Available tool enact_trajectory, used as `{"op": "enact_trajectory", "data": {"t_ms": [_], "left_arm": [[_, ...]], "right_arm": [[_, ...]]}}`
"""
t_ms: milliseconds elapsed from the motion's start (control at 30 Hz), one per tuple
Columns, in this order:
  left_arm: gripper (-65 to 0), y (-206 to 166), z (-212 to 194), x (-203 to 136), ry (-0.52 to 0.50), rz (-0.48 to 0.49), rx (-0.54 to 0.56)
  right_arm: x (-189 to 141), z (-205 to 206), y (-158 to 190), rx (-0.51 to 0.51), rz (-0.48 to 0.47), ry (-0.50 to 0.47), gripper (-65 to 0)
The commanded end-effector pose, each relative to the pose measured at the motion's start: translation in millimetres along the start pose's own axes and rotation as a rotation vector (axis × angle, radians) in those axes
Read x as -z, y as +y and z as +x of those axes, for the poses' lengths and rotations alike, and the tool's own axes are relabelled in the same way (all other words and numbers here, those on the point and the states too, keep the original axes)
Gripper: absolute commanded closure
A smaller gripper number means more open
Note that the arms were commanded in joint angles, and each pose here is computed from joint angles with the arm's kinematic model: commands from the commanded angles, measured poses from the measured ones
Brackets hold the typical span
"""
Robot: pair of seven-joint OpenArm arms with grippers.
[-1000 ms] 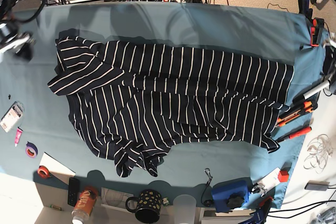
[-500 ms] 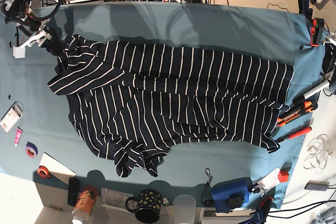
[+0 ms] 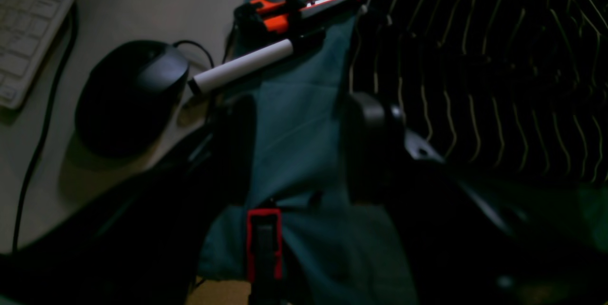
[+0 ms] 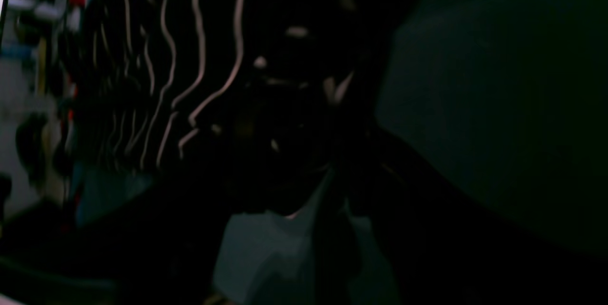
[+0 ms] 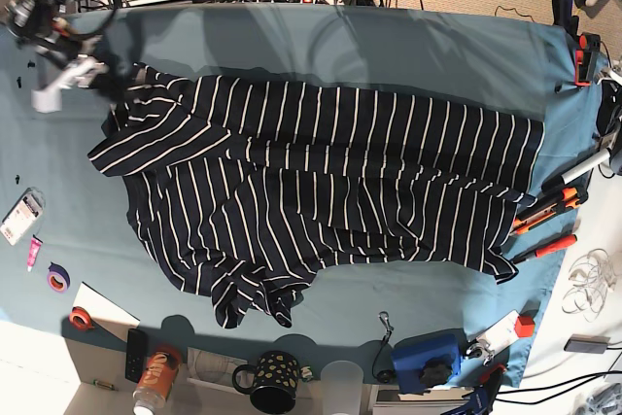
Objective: Layout the t-shirt on the table in an organized manner, then fold the t-shirt properly
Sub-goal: 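Release the shirt and regrasp its corner with the right gripper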
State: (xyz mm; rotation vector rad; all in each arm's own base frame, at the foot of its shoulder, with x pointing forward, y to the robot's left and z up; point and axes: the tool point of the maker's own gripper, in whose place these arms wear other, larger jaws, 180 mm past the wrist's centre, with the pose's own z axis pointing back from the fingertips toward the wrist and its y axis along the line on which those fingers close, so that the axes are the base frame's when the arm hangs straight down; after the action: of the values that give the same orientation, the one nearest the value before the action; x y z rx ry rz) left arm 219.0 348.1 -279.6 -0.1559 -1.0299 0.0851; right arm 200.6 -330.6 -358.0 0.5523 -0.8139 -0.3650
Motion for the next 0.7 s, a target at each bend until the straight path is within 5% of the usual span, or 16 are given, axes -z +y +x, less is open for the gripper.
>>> {"op": "enact_trajectory", "data": {"t_ms": [0, 200, 667], "left_arm": [[-30.0, 0, 16, -3, -0.041, -0.008, 0.027], [-30.0, -1, 16, -3, -0.042, -0.008, 0.027], [-30.0, -1, 16, -3, -0.042, -0.008, 0.027]], "right_arm": [[-12, 22, -2, -0.022, -0.010, -0.069, -24.9], [-32, 22, -17, 0.007, -0.060, -0.110, -25.0], [18, -32, 15, 0.017, 0.043, 0.069, -25.0]]}}
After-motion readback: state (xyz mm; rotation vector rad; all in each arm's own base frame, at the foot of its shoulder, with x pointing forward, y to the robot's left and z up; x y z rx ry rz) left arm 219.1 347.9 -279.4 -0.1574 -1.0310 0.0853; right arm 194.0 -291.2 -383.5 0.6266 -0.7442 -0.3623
